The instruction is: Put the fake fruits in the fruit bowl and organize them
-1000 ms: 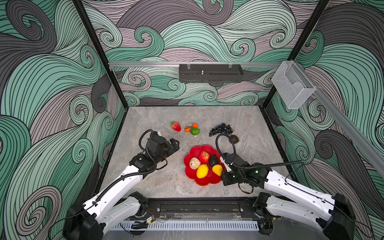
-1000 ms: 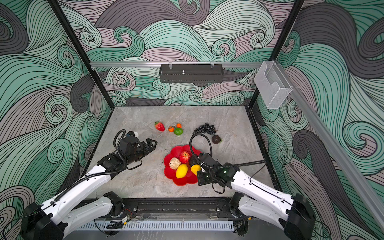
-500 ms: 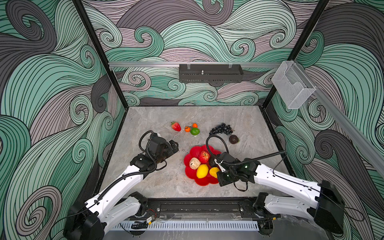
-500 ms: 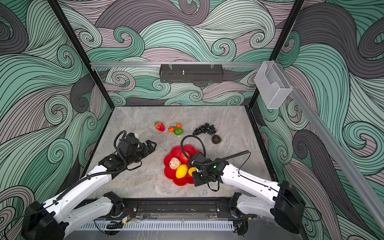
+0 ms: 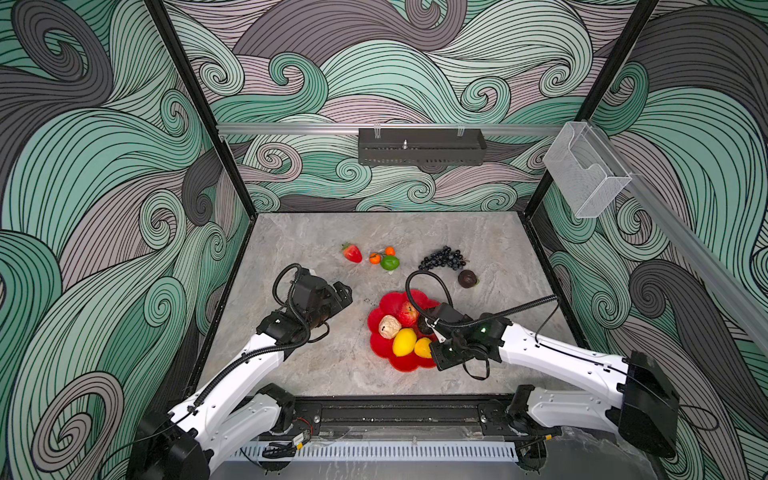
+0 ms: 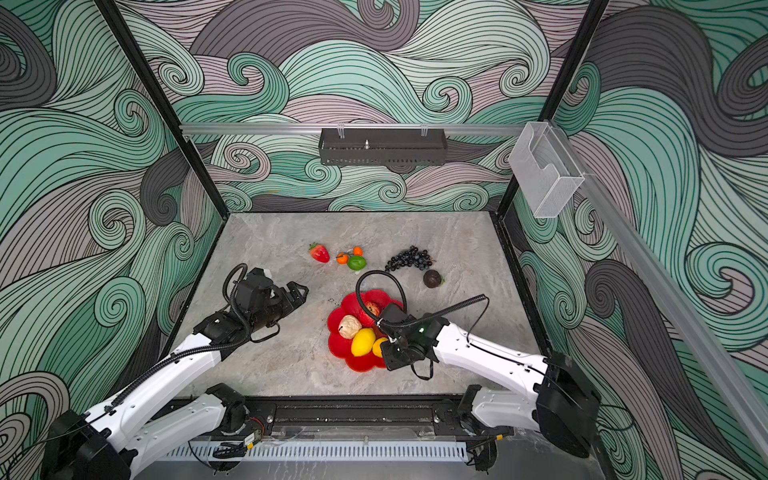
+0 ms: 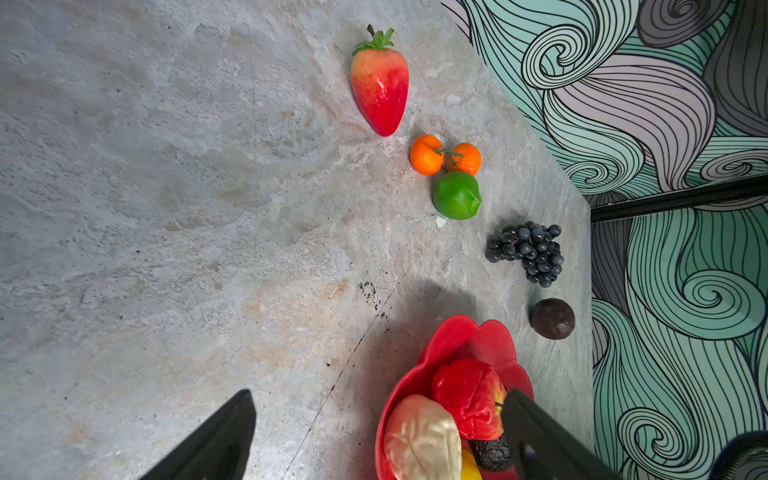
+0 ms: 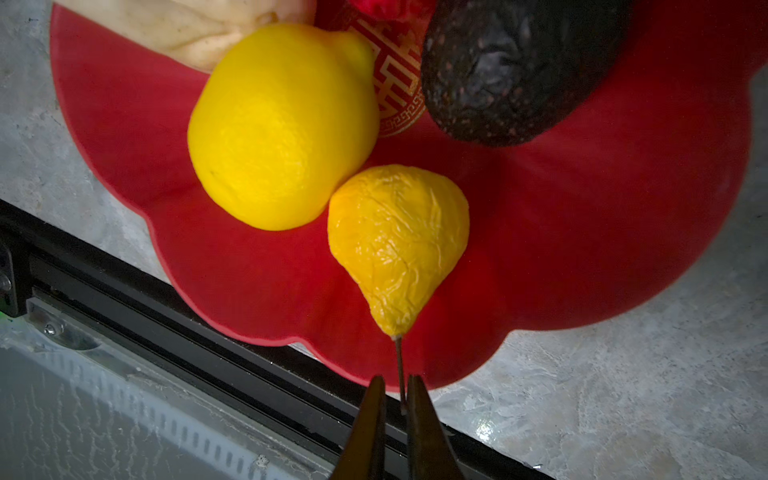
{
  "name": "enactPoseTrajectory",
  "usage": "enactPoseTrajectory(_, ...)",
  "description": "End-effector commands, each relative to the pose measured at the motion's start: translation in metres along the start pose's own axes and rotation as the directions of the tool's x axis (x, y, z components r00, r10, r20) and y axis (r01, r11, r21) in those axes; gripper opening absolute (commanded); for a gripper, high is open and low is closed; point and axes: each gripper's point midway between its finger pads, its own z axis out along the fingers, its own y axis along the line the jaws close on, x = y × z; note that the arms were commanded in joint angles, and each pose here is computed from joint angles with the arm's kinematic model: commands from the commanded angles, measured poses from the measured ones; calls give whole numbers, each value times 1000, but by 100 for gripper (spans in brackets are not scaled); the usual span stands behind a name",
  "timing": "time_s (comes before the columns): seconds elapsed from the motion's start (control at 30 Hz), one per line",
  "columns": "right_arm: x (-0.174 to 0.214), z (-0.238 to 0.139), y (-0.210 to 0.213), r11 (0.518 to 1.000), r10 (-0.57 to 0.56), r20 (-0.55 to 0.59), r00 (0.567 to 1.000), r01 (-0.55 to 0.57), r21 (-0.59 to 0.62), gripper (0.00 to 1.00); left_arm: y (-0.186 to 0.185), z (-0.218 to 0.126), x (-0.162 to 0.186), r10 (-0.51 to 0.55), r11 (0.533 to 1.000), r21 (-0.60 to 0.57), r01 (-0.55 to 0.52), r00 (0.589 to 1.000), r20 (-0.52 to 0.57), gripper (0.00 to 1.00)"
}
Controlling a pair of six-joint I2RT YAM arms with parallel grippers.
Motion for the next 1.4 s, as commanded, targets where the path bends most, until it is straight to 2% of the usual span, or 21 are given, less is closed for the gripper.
enactPoseTrajectory(0.0,-6,-6,0,1000,-13,24,1000,13,21,11,4,-1,1,9,1000,-7,-9,1000,-7,95)
enactPoseTrajectory(0.37,-11,-14,2,1000,-22,48,999,21,22,6,8,2,2,1,1000,-15,-1,1000,-15,95)
enactPoseTrajectory(0.57,-3,-12,-1,999,-30,38,999,29,29,20,9,2,2,2,1000,-18,-2,1000,-14,95)
enactPoseTrajectory(0.7,3,-10,0,999,-34,27,999,34,28,24,10,3,3,2,1000,-19,-2,1000,-17,95)
enactPoseTrajectory(0.87,8,-4,7,998,-55,7,998,55,18,27,11,4,4,2,1000,-21,-2,1000,-20,95)
enactPoseTrajectory(1.37,6,2,0,977,-146,-7,989,145,156,26,15,6,5,-23,1000,-20,23,999,-30,95)
